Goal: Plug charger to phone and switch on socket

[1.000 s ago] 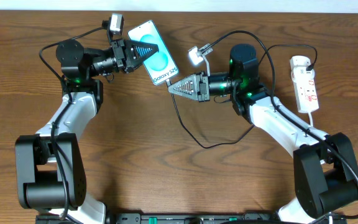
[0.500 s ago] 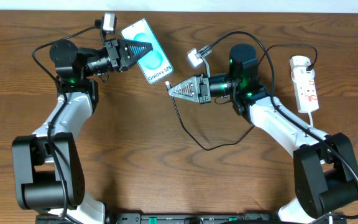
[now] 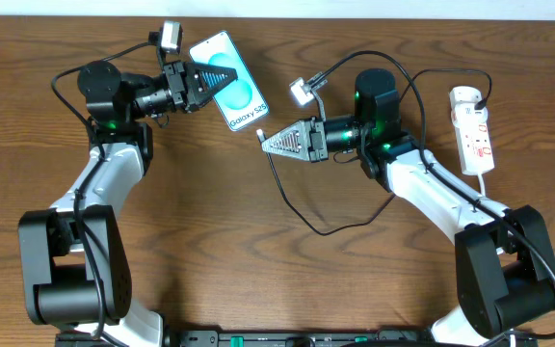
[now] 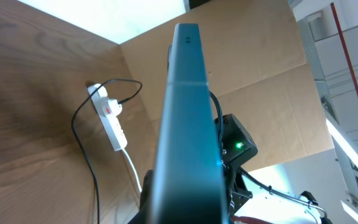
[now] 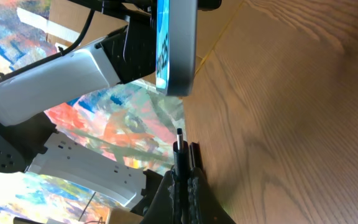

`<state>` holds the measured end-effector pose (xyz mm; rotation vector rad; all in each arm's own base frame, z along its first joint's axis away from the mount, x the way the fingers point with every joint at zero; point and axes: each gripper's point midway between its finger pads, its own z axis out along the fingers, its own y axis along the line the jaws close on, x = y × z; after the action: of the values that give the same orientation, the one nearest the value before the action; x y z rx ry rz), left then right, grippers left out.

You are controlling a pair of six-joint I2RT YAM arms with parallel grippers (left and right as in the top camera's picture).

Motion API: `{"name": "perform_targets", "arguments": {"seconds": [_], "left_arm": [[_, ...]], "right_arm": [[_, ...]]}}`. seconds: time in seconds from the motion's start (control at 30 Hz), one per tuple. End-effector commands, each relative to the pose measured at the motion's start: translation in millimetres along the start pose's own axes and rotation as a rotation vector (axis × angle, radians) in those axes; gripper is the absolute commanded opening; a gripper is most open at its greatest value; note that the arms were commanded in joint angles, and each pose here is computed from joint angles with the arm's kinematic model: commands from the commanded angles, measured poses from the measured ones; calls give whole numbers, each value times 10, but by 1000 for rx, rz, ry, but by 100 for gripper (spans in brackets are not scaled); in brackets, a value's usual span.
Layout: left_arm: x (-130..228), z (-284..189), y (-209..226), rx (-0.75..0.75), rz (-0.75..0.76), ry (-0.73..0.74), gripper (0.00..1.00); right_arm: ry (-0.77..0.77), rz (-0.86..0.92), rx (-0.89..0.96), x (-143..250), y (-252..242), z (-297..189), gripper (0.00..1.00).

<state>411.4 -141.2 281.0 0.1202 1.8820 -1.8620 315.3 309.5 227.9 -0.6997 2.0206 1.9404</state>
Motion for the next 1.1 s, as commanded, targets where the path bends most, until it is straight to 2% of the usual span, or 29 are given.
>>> {"name": "perform_targets", "arguments": {"seconds": [0.0, 0.53, 1.07], "left_arm": [[19, 6, -79, 10, 37, 19, 7], [76, 103, -101, 21, 54, 39, 7], [87, 92, 80, -18, -17, 30, 7]], "right_arm": [[19, -14, -22, 19, 56, 14, 1], [29, -15, -30, 40, 84, 59, 1], [28, -29, -35, 30, 101, 59, 1]]}}
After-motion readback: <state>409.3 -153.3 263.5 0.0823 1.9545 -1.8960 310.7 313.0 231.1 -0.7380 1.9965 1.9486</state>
